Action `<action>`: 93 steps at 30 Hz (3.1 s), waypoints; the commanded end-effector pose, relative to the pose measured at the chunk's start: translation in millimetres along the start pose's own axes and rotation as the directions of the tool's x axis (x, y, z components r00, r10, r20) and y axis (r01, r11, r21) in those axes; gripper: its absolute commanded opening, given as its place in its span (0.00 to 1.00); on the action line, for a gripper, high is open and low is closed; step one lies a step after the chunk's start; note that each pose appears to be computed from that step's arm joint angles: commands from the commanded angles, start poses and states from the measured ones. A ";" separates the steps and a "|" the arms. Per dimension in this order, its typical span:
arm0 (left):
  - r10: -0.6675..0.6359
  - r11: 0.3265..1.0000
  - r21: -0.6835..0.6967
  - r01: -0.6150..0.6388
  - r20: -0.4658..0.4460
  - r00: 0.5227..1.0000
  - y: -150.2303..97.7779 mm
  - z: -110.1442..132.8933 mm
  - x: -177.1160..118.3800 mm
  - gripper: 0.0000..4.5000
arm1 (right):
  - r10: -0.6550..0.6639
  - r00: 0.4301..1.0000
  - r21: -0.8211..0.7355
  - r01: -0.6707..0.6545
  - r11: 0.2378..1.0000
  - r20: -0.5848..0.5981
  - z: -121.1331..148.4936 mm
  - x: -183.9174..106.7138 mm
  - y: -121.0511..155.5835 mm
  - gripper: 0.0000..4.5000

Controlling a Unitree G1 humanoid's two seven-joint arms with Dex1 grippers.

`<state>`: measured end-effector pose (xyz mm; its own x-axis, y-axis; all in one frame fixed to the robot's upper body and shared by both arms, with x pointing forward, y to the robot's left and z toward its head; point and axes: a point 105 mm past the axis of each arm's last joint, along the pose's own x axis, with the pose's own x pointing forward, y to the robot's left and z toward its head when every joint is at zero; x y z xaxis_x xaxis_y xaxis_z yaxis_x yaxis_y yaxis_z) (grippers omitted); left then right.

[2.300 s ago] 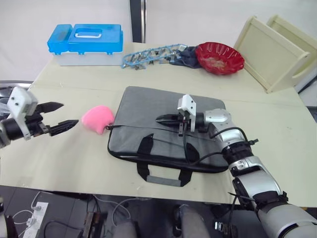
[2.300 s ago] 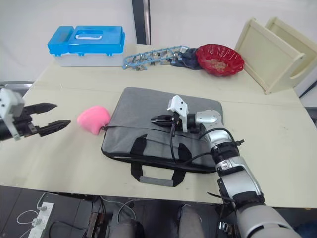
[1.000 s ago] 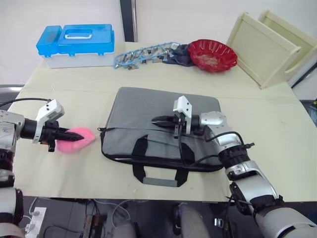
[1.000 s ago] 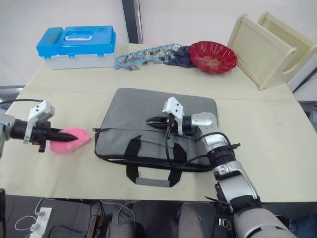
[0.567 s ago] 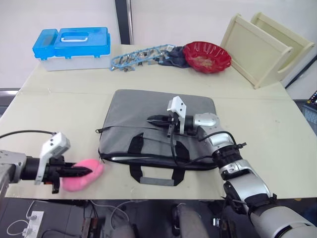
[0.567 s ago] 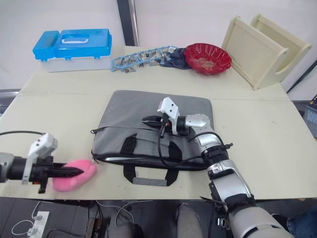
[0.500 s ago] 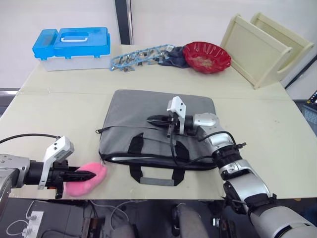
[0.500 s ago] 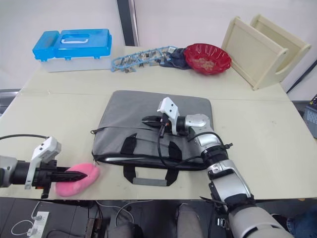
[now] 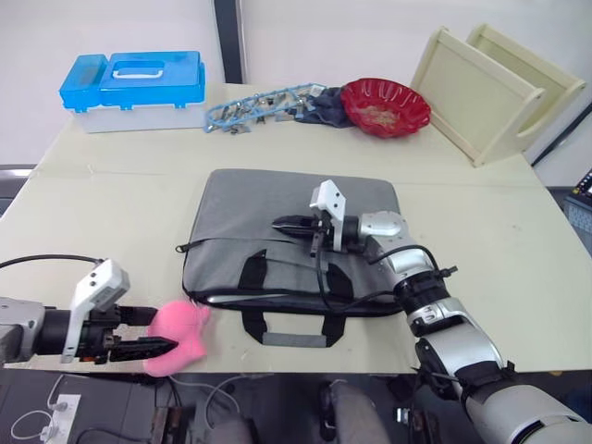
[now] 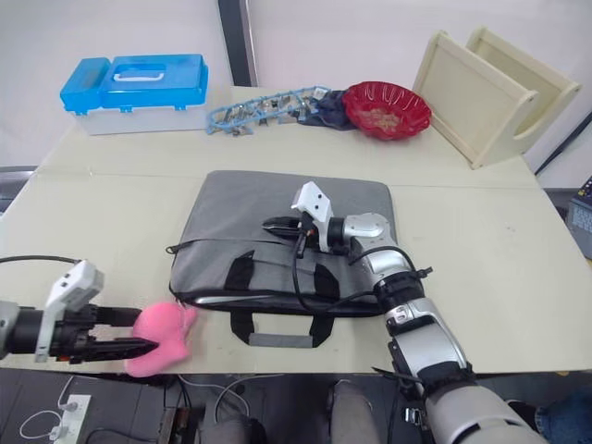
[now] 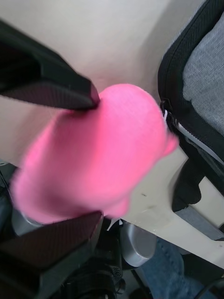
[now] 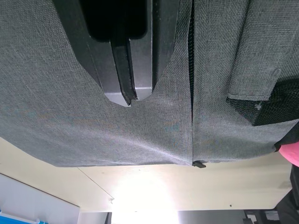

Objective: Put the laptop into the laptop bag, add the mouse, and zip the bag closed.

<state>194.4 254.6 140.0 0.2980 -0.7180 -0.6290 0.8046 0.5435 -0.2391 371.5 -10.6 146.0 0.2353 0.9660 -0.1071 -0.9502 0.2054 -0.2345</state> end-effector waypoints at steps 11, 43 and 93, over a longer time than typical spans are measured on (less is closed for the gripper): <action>-0.117 0.981 0.133 0.140 -0.168 0.979 3.7 30.5 -42.4 0.99 | 0.013 0.987 0.106 0.003 0.994 -0.157 -49.8 -5.4 12.2 0.00; -0.433 0.870 0.096 0.484 -0.321 0.842 5.4 14.7 17.2 0.81 | 0.005 0.986 0.112 0.014 0.994 -0.169 -51.3 -7.6 10.5 0.00; -0.223 0.958 0.191 0.212 0.034 0.974 -2.7 21.4 78.7 0.01 | 0.067 0.992 0.123 -0.054 0.991 -0.104 -30.1 6.2 23.8 0.00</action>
<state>220.4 170.7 104.4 0.0663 -0.8595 -0.5068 0.9385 0.2262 -0.2609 369.8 -1.0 146.6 0.2533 0.9595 -0.1229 -0.9409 0.2148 -0.2618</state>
